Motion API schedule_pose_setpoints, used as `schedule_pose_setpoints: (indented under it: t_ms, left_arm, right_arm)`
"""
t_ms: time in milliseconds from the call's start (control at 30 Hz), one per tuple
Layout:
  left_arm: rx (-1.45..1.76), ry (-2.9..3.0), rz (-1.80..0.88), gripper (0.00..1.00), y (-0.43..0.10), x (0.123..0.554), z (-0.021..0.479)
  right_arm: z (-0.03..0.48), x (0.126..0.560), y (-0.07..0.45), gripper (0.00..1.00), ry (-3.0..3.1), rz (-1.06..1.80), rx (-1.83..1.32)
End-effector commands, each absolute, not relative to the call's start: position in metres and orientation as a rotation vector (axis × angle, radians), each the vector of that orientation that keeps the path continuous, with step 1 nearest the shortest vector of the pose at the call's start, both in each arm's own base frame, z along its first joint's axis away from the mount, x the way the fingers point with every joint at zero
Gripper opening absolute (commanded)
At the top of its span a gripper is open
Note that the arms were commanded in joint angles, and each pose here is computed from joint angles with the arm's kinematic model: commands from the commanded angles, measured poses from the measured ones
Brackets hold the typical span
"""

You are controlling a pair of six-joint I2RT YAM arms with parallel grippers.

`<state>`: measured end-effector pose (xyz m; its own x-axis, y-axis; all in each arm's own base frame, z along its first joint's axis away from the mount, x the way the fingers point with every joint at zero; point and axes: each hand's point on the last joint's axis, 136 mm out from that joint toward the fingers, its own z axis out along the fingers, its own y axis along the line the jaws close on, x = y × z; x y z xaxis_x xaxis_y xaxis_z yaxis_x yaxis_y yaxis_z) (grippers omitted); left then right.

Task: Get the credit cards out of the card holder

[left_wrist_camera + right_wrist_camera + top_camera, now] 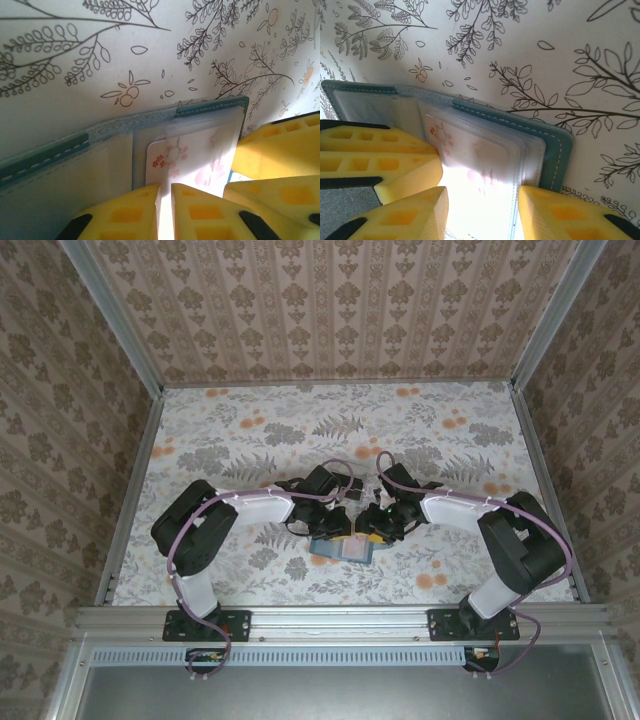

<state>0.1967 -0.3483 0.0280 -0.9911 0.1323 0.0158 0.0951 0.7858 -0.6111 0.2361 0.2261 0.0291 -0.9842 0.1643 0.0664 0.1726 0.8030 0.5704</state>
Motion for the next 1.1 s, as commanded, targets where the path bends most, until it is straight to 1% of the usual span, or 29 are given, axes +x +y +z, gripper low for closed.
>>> schedule_pose_setpoints:
  t_ms: [0,67,200,433,867,1067]
  left_arm:
    - [-0.186,-2.923,0.909,0.15,-0.339,0.195,0.019]
    - [-0.186,-2.922,0.910,0.15,-0.339,0.194,0.019]
    - [-0.189,-2.921,0.915,0.15,-0.341,0.195,0.020]
    - [-0.191,-2.915,0.913,0.15,-0.342,0.194,0.019]
    - [-0.194,-2.914,0.914,0.15,-0.342,0.194,0.020]
    - [-0.210,-2.949,0.833,0.17,-0.332,0.195,0.019]
  right_arm:
    - [0.022,0.229,0.218,0.42,-2.985,-0.845,-0.289]
    - [0.029,0.230,0.214,0.42,-3.014,-0.831,-0.282]
    - [0.044,0.234,0.219,0.41,-3.024,-0.914,-0.288]
    - [0.040,0.233,0.231,0.40,-2.963,-1.013,-0.305]
    - [0.014,0.227,0.226,0.40,-2.943,-0.916,-0.314]
    - [0.008,0.224,0.213,0.40,-2.979,-0.791,-0.305]
